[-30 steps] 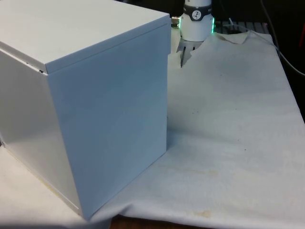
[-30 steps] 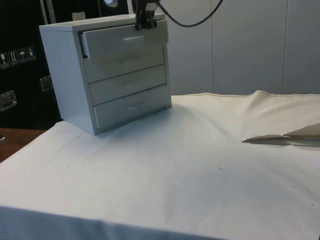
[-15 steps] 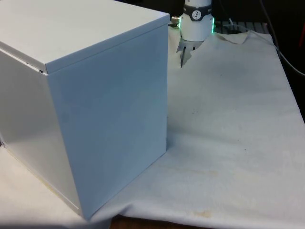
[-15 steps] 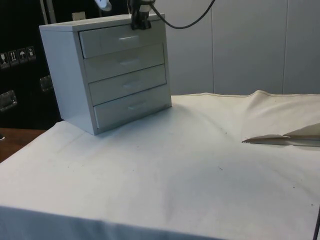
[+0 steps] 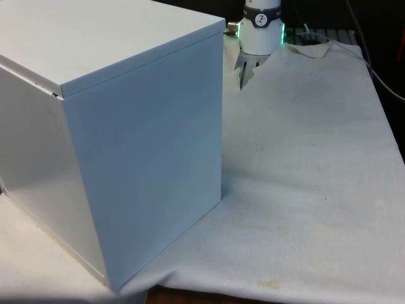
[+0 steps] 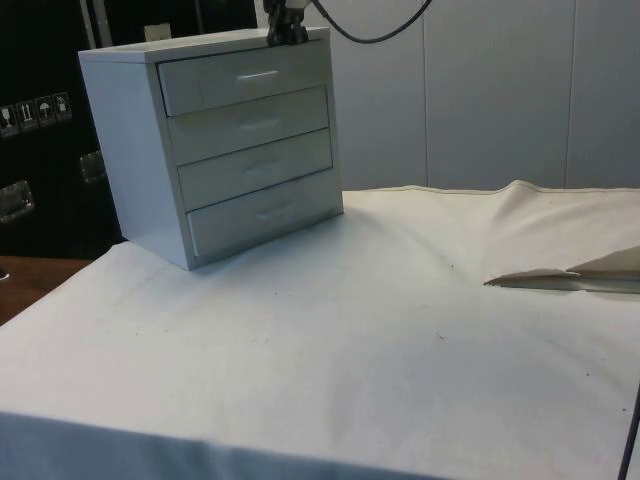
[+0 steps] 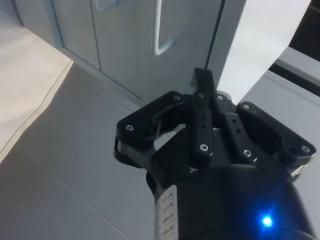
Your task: Open the drawer, then close it.
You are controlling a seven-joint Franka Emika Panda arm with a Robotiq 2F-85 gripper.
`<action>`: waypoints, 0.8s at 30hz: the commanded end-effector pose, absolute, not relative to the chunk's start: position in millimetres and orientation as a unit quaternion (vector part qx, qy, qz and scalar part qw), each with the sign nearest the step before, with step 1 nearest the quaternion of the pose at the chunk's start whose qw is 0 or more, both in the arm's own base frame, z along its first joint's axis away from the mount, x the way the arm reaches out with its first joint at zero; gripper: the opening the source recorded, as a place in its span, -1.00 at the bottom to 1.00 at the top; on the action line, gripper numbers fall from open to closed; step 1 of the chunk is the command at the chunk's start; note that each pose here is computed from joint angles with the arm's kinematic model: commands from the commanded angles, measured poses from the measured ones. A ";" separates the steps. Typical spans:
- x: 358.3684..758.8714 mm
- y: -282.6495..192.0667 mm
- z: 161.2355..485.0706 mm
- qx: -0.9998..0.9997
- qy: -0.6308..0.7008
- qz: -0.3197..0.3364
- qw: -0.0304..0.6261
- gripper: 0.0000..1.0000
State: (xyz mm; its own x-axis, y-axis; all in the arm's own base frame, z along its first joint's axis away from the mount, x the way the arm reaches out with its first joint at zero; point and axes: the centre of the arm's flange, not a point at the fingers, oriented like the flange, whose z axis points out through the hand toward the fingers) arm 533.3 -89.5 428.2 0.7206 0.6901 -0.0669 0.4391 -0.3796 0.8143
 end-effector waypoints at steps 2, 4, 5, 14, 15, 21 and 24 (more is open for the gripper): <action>531.6 -88.3 430.1 0.818 0.344 0.145 0.437 -1.00; 525.1 -85.3 434.0 0.817 0.345 0.145 0.439 -1.00; 523.0 -84.7 435.4 0.817 0.344 0.145 0.438 -1.00; 508.8 -79.6 446.3 0.822 0.344 0.149 0.428 -1.00; 507.9 -79.8 447.7 0.823 0.344 0.149 0.427 -1.00; 502.4 -77.7 455.6 0.826 0.345 0.151 0.418 -1.00; 500.2 -76.0 459.2 0.828 0.347 0.152 0.413 -1.00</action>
